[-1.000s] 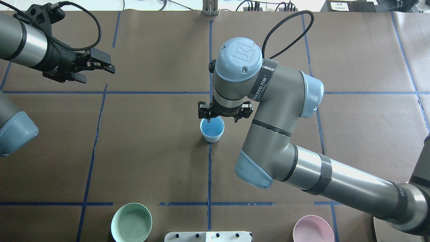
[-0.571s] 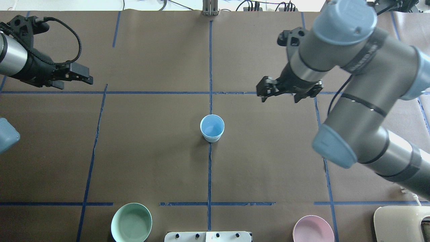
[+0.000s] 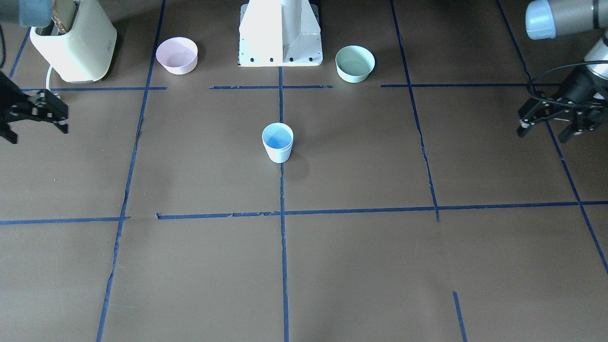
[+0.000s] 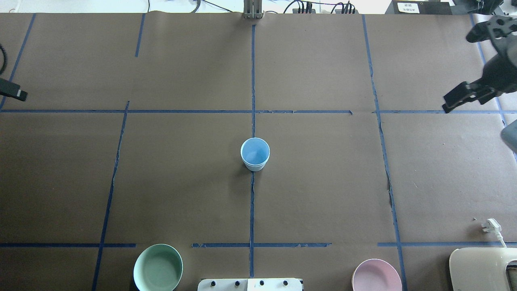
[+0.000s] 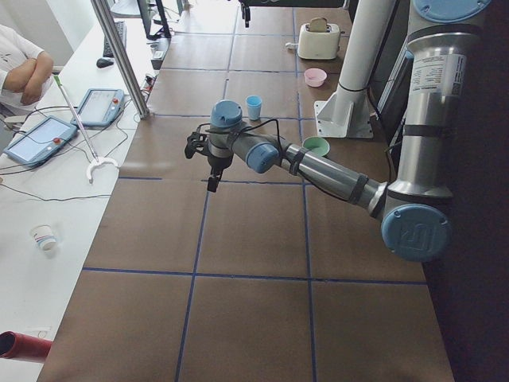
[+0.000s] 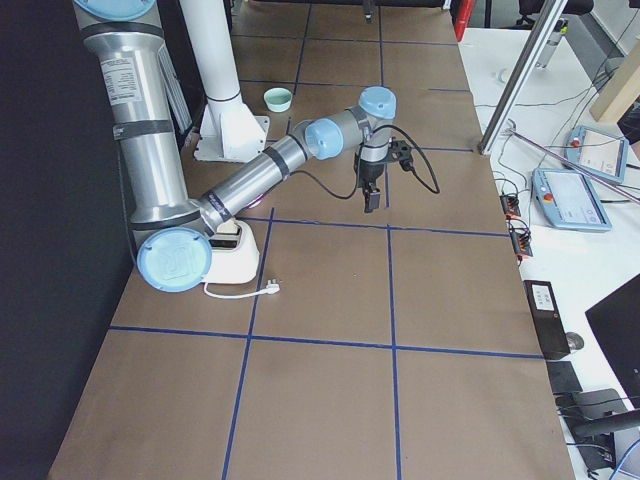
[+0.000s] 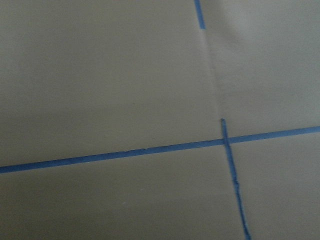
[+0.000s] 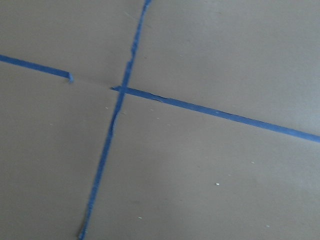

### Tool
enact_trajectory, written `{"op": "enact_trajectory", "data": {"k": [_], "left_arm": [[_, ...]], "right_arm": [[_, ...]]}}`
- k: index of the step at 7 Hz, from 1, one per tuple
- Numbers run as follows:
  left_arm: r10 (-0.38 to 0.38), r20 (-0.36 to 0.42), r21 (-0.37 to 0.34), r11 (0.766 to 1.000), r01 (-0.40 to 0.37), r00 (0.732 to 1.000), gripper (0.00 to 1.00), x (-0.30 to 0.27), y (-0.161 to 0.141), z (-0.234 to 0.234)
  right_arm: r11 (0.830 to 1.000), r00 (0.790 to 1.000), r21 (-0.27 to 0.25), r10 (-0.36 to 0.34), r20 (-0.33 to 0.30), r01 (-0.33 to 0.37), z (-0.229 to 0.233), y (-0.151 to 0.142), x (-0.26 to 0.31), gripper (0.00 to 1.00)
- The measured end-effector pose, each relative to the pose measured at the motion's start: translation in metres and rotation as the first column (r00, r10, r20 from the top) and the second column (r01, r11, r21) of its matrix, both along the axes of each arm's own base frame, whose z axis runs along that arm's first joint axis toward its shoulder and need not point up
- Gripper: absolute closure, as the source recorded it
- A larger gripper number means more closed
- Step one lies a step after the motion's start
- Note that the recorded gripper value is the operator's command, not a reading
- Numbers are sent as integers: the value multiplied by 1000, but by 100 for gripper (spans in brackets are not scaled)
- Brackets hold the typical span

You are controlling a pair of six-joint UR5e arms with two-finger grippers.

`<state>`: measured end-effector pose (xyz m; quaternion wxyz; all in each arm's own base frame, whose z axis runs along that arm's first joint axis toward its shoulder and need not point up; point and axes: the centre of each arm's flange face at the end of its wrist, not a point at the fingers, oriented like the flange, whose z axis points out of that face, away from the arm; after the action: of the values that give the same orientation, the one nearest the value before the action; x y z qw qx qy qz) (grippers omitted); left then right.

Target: Stack blue cups with both arms

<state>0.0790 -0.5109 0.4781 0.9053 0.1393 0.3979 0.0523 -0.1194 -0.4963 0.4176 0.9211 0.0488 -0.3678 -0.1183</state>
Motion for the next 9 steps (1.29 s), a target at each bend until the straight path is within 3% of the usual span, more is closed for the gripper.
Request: {"op": "enact_trajectory", "data": {"k": [2, 3, 4, 6, 9], "left_arm": [[84, 74, 51, 995, -88, 994, 0, -96, -13, 73], [118, 94, 35, 992, -122, 989, 0, -126, -13, 86], [140, 97, -7, 990, -140, 985, 0, -142, -15, 89], [127, 24, -143, 982, -122, 992, 0, -164, -11, 85], [91, -21, -238, 967, -93, 996, 0, -173, 20, 119]], "right_arm": [[1000, 999, -14, -27, 44, 28, 85, -3, 91, 0], [1000, 998, -24, -17, 58, 19, 115, -3, 123, 0], [999, 998, -40, -4, 62, 6, 137, -2, 144, 0], [997, 998, -74, 7, 63, -2, 167, 2, 159, 0], [999, 999, -38, 5, 51, -3, 198, 5, 162, 0]]}}
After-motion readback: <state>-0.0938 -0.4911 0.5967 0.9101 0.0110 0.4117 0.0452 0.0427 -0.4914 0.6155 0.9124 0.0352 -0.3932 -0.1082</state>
